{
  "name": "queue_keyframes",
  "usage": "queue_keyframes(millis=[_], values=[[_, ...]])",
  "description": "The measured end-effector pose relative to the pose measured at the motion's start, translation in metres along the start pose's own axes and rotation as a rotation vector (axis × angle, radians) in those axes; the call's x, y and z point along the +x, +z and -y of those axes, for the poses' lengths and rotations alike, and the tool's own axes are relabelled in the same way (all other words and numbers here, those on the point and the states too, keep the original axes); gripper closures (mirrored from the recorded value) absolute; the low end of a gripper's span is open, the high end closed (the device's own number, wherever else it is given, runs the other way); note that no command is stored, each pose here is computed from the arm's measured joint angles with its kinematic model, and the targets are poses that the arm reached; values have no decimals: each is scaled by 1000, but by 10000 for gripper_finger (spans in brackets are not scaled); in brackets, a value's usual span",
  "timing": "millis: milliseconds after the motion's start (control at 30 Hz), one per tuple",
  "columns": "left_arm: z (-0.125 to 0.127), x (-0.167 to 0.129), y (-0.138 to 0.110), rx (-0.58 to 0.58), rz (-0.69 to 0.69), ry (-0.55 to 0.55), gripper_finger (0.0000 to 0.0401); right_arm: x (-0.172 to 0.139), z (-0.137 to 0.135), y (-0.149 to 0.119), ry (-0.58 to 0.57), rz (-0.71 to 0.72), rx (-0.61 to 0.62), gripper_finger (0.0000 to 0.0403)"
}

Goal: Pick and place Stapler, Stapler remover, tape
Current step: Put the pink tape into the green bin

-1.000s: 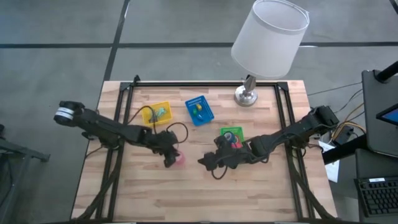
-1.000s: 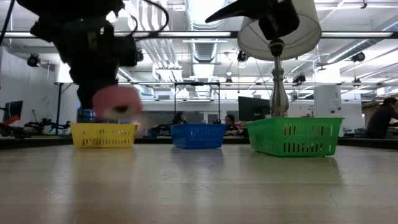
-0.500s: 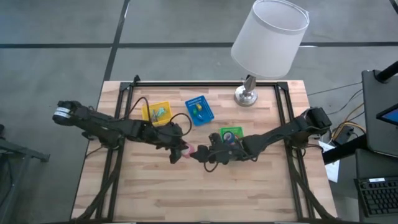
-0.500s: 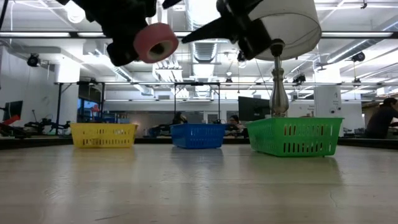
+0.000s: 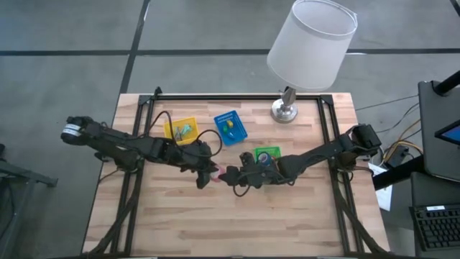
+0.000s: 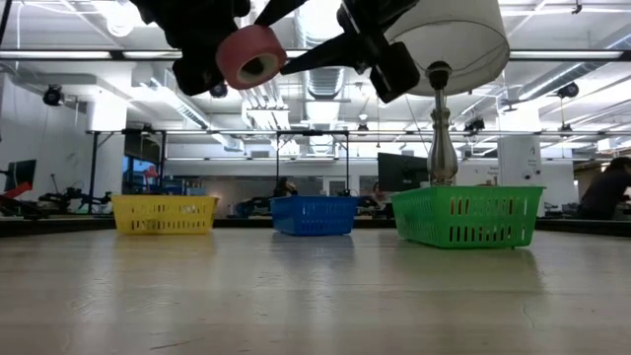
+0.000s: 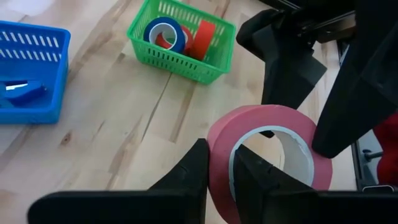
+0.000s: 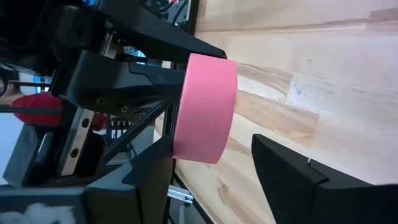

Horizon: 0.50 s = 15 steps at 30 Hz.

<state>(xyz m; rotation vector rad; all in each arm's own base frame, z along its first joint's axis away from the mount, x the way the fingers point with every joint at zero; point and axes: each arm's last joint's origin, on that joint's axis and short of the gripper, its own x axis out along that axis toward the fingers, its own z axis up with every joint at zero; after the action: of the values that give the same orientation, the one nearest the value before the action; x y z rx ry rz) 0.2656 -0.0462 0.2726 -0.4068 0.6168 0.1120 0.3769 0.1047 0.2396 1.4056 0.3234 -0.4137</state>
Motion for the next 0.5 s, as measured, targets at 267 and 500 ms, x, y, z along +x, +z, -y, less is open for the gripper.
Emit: queue_keyframes(millis=[267, 500], values=[[0, 0, 0, 1, 3, 6, 348, 1, -1, 3, 5, 16, -48, 259], [0, 0, 0, 3, 3, 5, 348, 1, -2, 4, 18, 24, -93, 315]])
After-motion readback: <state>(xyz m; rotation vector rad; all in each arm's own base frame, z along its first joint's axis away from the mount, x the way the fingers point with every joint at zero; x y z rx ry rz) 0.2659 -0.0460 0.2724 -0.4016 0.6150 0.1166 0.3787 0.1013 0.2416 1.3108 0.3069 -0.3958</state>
